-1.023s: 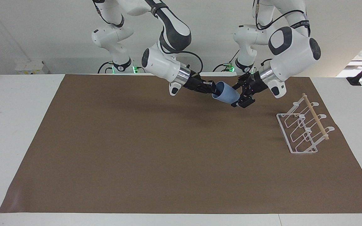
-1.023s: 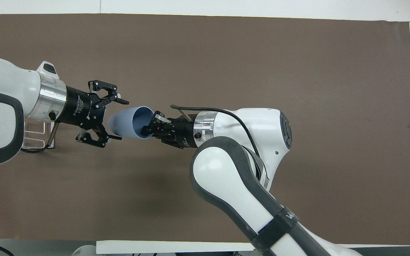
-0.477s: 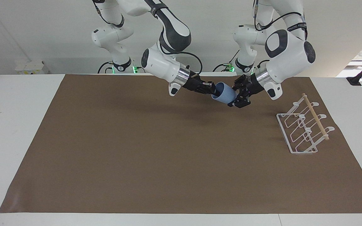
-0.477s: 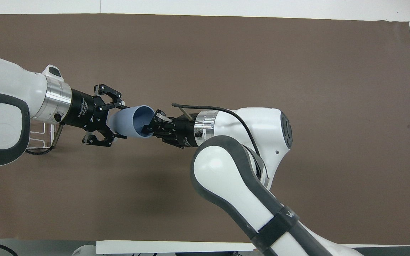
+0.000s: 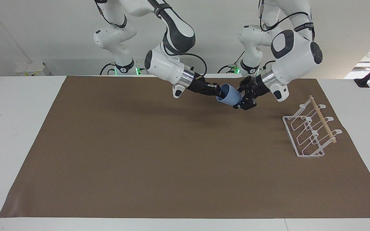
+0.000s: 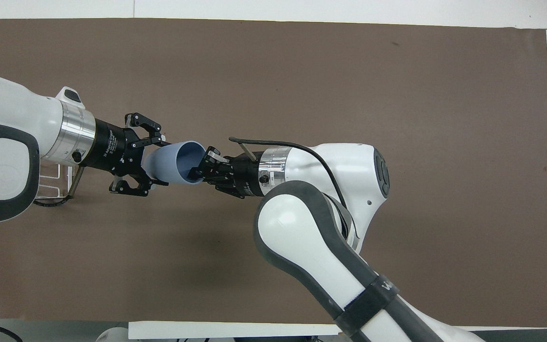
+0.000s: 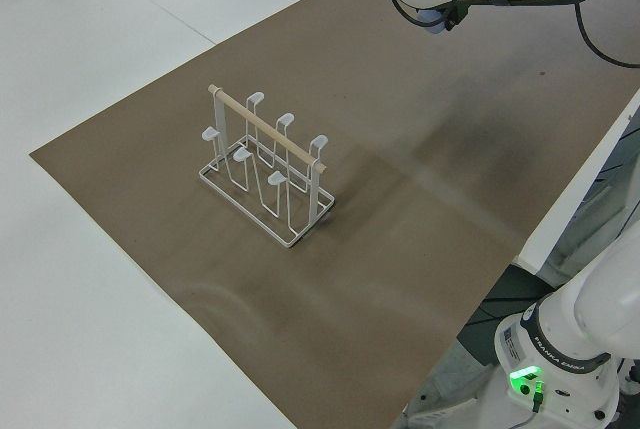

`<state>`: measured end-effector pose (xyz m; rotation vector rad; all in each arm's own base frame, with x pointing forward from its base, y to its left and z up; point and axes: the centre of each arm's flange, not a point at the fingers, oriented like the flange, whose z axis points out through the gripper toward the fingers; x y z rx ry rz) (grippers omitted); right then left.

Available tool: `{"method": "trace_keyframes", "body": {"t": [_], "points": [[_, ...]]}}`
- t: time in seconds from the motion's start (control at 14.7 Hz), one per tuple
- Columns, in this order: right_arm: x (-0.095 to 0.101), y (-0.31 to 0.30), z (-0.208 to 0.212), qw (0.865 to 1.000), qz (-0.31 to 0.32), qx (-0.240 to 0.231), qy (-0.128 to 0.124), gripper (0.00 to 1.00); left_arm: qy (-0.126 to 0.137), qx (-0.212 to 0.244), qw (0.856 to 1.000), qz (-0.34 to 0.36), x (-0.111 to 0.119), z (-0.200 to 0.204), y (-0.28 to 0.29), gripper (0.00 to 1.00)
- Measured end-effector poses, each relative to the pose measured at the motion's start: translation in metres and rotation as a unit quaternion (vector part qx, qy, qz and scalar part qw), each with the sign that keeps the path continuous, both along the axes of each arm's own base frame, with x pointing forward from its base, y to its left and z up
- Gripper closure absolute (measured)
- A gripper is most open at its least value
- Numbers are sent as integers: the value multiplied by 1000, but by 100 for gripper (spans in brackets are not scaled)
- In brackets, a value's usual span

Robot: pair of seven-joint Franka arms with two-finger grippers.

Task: Hang cup on cup holder
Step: 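Close the left gripper on the cup rim beside the right gripper, then open the right gripper and withdraw it while the left gripper holds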

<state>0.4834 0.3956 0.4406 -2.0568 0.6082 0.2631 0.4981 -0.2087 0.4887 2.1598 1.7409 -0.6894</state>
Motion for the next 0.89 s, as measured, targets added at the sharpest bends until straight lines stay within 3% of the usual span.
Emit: {"method": "trace_keyframes", "body": {"t": [0.34,0.41,0.68,0.89], "points": [[3,5,1,1000,-1,2,-3,95,1,21,1000,14,2,5,2,27],[10,0,6,1000,-9,2,-11,90,1,32,999,25,4,6,4,27],[67,-114,58,996,-5,-56,-71,48,-8,82,995,49,21,0,46,27],[80,-219,95,987,7,-132,-90,17,-43,171,984,14,30,1,55,27]]}}
